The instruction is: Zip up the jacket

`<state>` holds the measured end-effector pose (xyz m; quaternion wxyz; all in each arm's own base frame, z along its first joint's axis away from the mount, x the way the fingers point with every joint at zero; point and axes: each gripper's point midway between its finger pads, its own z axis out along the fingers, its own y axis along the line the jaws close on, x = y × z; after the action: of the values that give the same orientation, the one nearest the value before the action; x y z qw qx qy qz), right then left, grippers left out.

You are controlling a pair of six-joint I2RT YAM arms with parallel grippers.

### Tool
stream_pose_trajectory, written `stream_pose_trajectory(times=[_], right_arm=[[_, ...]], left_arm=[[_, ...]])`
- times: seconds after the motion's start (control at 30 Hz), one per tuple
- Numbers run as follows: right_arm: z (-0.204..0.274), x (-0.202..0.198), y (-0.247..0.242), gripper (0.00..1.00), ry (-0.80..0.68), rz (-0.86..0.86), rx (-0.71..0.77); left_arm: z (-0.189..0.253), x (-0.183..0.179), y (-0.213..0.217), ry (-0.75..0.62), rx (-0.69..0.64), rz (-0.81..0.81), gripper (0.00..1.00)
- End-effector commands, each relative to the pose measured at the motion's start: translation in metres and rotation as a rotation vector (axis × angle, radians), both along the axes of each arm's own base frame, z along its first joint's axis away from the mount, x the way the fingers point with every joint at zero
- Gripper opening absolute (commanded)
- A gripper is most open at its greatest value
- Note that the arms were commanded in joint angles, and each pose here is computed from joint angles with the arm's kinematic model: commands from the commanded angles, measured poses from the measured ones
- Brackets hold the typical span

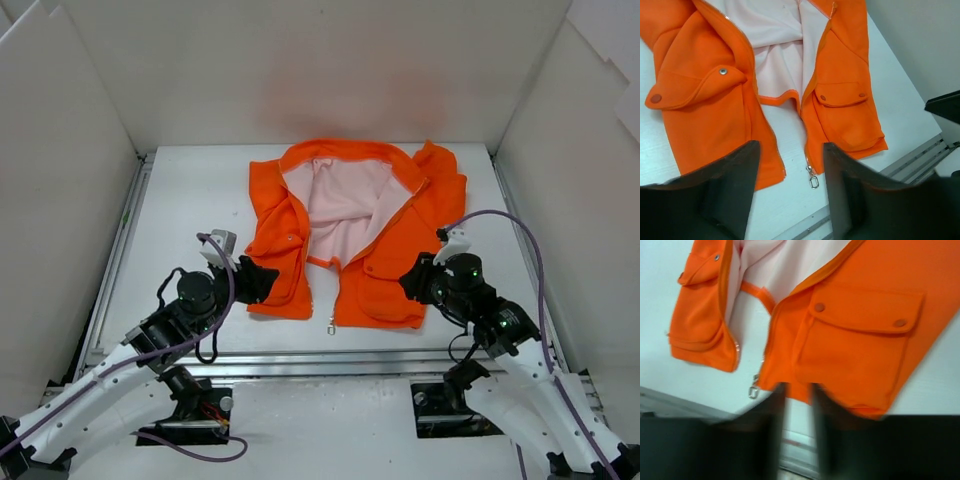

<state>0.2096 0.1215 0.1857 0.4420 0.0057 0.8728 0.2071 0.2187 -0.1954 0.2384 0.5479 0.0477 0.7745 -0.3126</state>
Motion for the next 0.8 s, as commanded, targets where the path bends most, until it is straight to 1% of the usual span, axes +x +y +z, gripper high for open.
stream_pose_trajectory(times=[0.0,0.03,0.07,0.1,0.2,0.33,0.37,0.43,0.47,0.5,0.53,0.57,0.6,0.63,0.67,0.7,0.73,0.77], right_arm=[[0.001,0.005,0.039,0.03,0.007,0.147,0.088],[-0.002,0.005,0.044,0.0,0.027,0.156,0.099],[-0.001,0.007,0.051,0.0,0.019,0.175,0.114],[-0.005,0.006,0.06,0.0,0.043,0.206,0.123],[-0.01,0.007,0.077,0.0,0.046,0.235,0.146],[-0.017,0.015,0.099,0.0,0.049,0.266,0.146],[-0.03,0.013,0.109,0.0,0.09,0.29,0.127],[-0.032,0.021,0.128,0.0,0.077,0.318,0.136],[-0.054,0.018,0.141,0.0,0.133,0.34,0.102],[-0.056,0.02,0.149,0.0,0.136,0.351,0.1],[-0.059,0.021,0.16,0.0,0.128,0.367,0.105],[-0.074,0.02,0.168,0.0,0.151,0.368,0.078],[-0.074,0.022,0.174,0.01,0.144,0.37,0.079],[-0.075,0.025,0.178,0.08,0.132,0.368,0.079],[-0.084,0.025,0.182,0.23,0.139,0.366,0.061],[-0.085,0.027,0.185,0.29,0.137,0.368,0.063],[-0.085,0.029,0.191,0.35,0.127,0.376,0.072],[-0.097,0.028,0.196,0.46,0.149,0.385,0.059]], left_arm=[[0.011,0.005,0.006,0.002,-0.014,0.048,0.35],[0.008,0.002,0.005,0.011,-0.006,0.039,0.29],[0.006,0.001,0.005,0.013,-0.006,0.038,0.24],[0.003,0.0,0.006,0.014,-0.002,0.038,0.14],[-0.012,-0.001,0.008,0.045,0.022,0.05,0.0],[-0.03,-0.001,0.009,0.095,0.075,0.064,0.0],[-0.033,-0.003,0.007,0.099,0.084,0.058,0.0],[-0.038,-0.003,0.005,0.111,0.094,0.06,0.0],[-0.04,-0.005,0.003,0.115,0.1,0.051,0.0],[-0.041,-0.007,0.002,0.118,0.102,0.045,0.01],[-0.045,-0.008,0.003,0.13,0.112,0.05,0.03],[-0.048,-0.01,0.003,0.137,0.119,0.046,0.08],[-0.056,-0.011,0.005,0.15,0.129,0.049,0.1],[-0.06,-0.013,0.006,0.157,0.132,0.049,0.13],[-0.062,-0.014,0.006,0.163,0.128,0.05,0.15],[-0.07,-0.015,0.007,0.176,0.135,0.047,0.19],[-0.072,-0.016,0.006,0.183,0.134,0.044,0.2],[-0.075,-0.017,0.005,0.189,0.133,0.038,0.2]])
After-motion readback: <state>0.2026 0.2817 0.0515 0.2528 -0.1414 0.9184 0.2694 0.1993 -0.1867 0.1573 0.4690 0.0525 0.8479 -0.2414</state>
